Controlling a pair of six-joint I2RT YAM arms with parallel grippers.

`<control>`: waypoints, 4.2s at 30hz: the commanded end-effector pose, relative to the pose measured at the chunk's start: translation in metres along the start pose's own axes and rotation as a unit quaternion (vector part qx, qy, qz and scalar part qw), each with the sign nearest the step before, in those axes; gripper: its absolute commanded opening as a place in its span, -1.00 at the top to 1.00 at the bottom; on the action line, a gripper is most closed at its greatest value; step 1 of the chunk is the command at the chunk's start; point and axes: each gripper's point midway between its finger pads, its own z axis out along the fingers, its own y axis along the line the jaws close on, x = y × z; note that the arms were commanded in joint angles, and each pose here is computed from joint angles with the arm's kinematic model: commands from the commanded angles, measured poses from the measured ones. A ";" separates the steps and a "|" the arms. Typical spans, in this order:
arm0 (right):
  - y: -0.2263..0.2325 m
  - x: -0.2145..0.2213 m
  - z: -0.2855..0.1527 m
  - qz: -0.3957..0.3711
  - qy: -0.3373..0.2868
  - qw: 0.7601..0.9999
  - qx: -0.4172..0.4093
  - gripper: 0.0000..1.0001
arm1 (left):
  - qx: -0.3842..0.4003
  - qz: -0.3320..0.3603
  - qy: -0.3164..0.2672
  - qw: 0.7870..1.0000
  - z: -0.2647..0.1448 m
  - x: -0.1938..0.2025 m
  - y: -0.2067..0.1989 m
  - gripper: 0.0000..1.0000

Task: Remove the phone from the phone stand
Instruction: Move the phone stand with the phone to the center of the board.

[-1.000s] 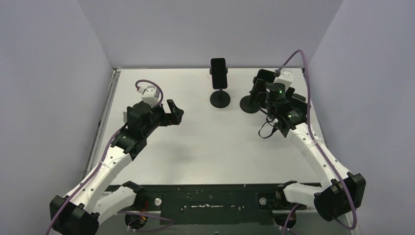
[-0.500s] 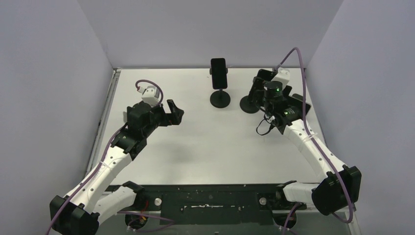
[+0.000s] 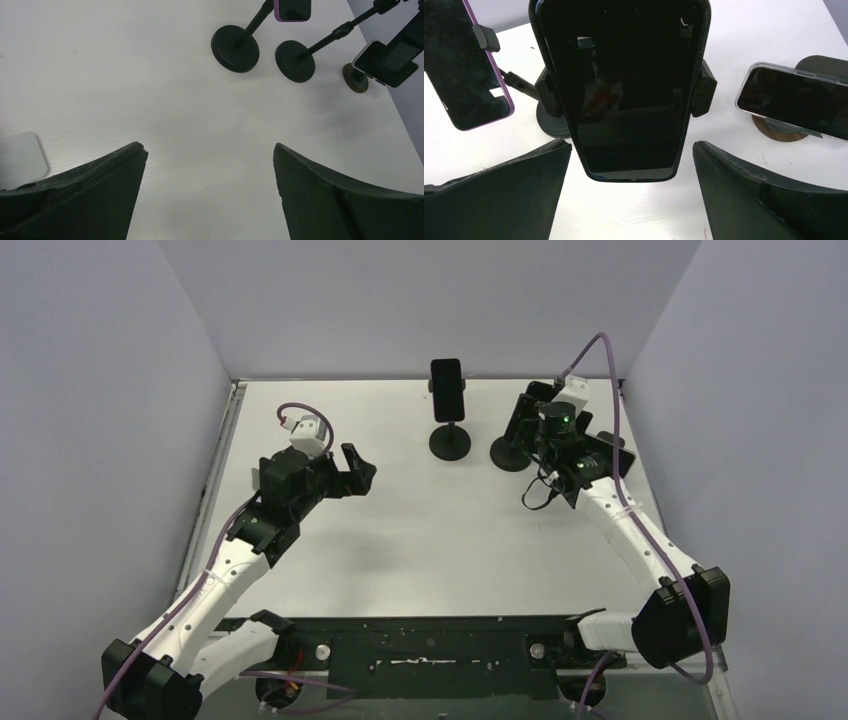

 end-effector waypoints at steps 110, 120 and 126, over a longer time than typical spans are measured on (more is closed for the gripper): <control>0.009 0.053 -0.158 -0.116 0.000 0.970 -0.216 -0.19 | 0.365 -0.113 -0.019 0.924 0.013 -0.059 -0.271 -0.94; 0.004 0.055 -0.158 -0.116 -0.004 0.971 -0.208 -0.19 | 0.360 -0.106 0.023 0.927 0.035 -0.042 -0.308 -0.79; 0.003 0.054 -0.159 -0.116 -0.007 0.971 -0.207 -0.19 | 0.363 -0.091 0.049 0.926 0.046 -0.027 -0.328 -0.61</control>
